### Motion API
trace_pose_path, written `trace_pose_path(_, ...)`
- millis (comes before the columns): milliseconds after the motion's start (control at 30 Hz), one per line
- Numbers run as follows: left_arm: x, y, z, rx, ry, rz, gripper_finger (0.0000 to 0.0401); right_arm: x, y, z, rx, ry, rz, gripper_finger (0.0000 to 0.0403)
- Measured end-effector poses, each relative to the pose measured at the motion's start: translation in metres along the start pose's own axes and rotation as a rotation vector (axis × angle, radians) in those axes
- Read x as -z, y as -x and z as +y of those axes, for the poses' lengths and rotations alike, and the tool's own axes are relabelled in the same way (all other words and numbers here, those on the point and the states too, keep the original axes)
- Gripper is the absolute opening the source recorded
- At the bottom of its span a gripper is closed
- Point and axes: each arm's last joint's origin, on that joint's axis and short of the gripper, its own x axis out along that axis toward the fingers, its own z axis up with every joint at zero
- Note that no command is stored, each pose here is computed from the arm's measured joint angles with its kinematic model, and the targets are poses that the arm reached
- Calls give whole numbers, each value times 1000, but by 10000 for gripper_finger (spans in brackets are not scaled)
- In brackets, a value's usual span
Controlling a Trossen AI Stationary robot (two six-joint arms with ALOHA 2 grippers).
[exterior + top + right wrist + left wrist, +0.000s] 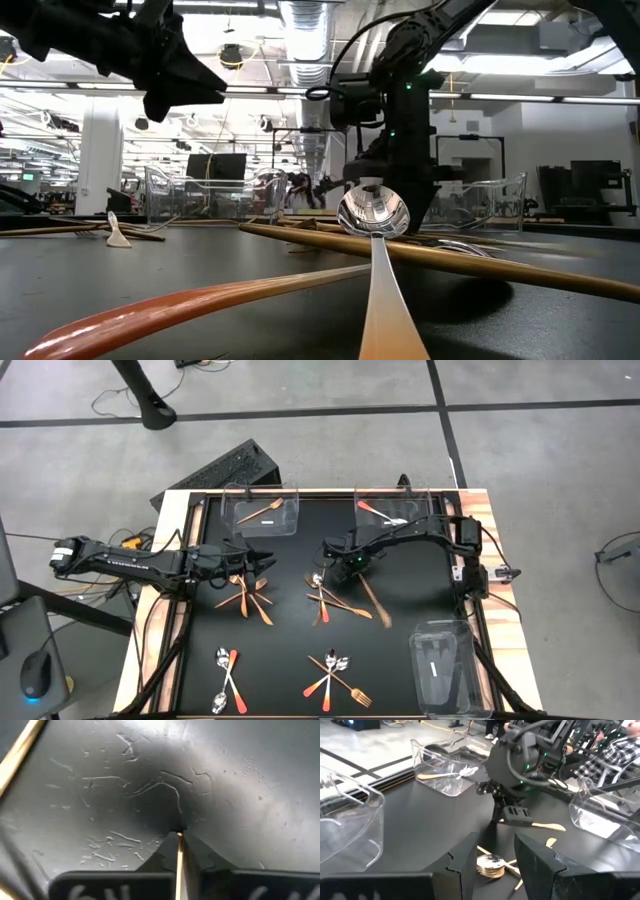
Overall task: Sort silverware by color (type)
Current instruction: Put the gold table knife into the bottom left transparent bin
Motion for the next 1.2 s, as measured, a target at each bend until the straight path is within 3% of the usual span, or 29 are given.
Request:
trace_pose_path(367,1,0,1,-9,-12,11,118,5,16,5,17,57,36,4)
trace_pose_path(667,1,0,1,-10,-27,13,118,14,93,25,-81,131,-99,4)
trace_pose_path(833,1,0,1,-10,-33,12,118,24,135,21,-84,140,-159,4)
trace_pose_path(1200,1,0,1,-19,-43,8,118,58,192,2,-114,114,-205,4)
